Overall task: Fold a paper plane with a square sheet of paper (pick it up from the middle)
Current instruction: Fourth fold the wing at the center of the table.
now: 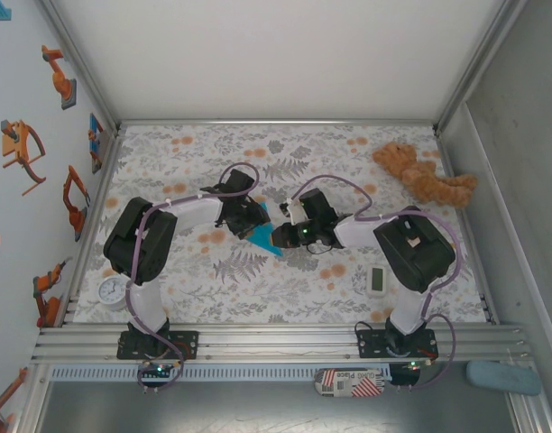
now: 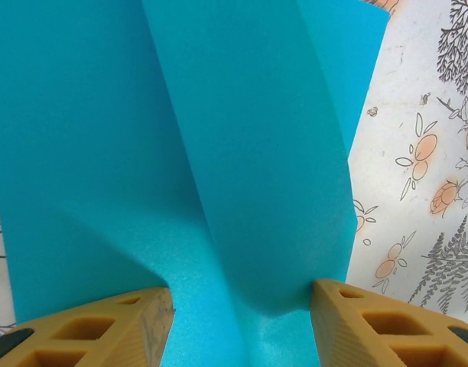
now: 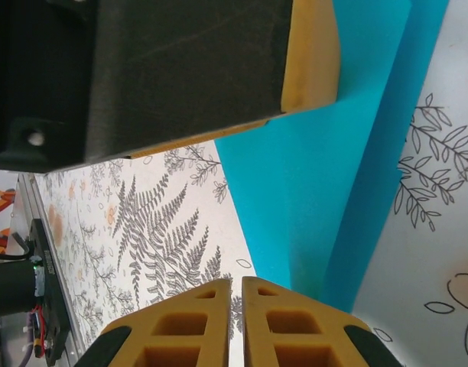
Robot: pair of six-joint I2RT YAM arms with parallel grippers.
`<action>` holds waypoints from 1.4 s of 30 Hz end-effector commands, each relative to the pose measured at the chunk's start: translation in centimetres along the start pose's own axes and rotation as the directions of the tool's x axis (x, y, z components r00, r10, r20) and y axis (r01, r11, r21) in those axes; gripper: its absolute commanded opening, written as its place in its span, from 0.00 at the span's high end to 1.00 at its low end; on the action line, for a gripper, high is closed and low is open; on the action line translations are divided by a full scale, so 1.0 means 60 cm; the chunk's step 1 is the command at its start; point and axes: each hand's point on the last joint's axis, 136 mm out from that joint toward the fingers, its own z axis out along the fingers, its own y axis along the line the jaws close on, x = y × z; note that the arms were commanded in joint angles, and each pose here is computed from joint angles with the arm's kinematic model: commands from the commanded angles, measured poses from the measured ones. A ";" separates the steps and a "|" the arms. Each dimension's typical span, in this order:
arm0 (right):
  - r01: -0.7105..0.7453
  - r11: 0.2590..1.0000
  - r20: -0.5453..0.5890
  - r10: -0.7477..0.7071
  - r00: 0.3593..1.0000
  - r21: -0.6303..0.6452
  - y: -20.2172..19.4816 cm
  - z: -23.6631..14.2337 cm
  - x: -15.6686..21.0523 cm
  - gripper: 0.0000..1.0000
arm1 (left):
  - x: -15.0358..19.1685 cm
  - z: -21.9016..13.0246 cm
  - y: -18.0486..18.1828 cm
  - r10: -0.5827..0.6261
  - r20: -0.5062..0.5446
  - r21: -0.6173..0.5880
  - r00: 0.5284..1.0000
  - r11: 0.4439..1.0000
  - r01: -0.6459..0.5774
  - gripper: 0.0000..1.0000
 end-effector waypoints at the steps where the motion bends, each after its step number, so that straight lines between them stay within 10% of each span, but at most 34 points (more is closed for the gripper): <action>1: 0.012 1.000 -0.031 -0.012 0.999 -0.003 -0.001 0.006 0.004 0.88 | 0.074 0.065 0.158 -0.063 -0.129 -0.323 0.990 0.946 0.018 0.46; 42: -0.033 0.996 -0.078 0.040 0.996 0.080 -0.039 0.022 0.020 0.89 | 0.083 0.072 0.168 -0.071 -0.157 -0.352 0.985 0.936 0.011 0.46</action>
